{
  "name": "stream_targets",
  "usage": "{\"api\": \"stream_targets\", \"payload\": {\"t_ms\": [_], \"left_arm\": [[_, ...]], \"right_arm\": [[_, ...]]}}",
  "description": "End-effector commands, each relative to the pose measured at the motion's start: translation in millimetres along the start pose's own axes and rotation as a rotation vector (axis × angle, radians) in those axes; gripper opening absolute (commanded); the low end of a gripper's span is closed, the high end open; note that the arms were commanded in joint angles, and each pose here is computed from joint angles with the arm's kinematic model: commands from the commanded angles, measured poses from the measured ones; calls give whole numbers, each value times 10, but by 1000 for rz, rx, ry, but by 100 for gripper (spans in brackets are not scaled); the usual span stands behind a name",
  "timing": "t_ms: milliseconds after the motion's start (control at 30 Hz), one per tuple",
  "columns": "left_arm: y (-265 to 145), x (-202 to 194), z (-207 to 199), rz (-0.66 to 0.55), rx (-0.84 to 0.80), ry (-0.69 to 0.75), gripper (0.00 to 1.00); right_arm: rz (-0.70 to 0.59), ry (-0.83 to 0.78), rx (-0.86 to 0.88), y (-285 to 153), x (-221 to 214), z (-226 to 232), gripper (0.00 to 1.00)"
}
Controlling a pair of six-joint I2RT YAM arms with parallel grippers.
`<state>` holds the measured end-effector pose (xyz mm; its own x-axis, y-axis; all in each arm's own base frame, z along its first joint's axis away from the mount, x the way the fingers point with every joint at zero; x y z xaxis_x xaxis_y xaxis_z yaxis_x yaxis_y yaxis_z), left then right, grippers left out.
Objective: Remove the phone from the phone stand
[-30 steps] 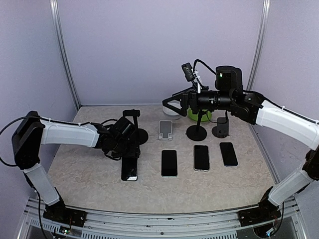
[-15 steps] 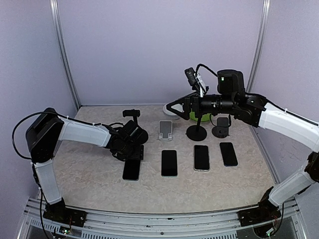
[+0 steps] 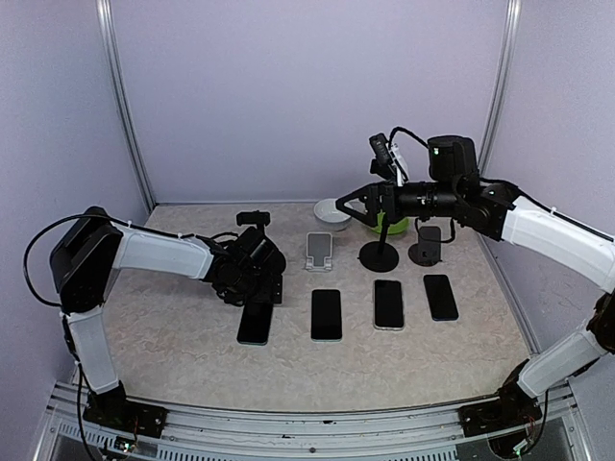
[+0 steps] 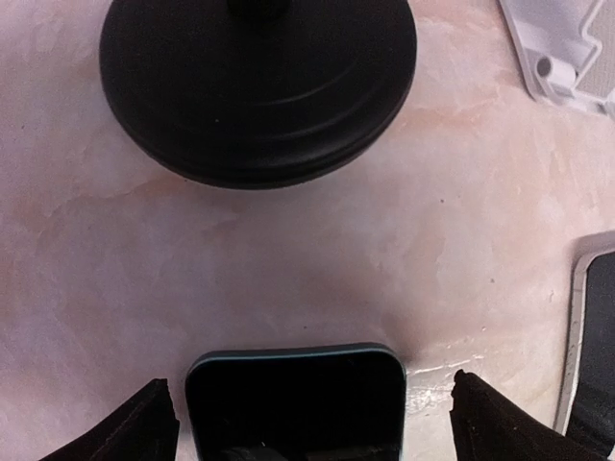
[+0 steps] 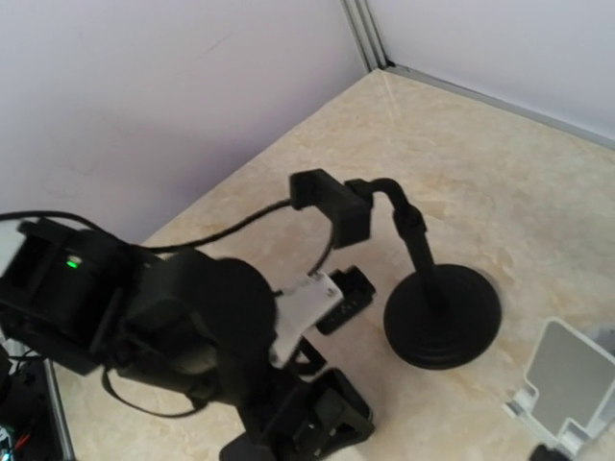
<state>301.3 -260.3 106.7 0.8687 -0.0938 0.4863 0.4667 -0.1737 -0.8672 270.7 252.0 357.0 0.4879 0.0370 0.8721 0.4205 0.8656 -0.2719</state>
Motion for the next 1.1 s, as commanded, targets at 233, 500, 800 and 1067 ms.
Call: {"api": "stream_targets", "payload": {"t_ms": [233,500,800,1067], "left_arm": [[-570,149,96,-100,-49,-36,99],[-907,68,483,-137,-69,-128,99],[-1615,196,1102,-308,-127,-289,99],[-2170,321,1339,-477,-192,-320,99]], "right_arm": [[0,48,33,-324,-40,-136,100],[34,109,-31,-488,-231,-286,100],[30,207,-168,-781,-502,-541,100],[-36,302,-276,-1106,-794,-767,100]]}}
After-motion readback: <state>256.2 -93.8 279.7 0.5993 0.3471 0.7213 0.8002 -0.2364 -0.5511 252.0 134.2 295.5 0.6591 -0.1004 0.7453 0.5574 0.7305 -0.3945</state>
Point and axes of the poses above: each gripper's point midway between its finger pads, its own y axis out along the fingers, its own z axis along the line the jaws close on, x = y × z, the point moved 9 cm from there along -y, back along the fingers, and after that the axes turned 4 degrees about y, right-handed, at the moved point
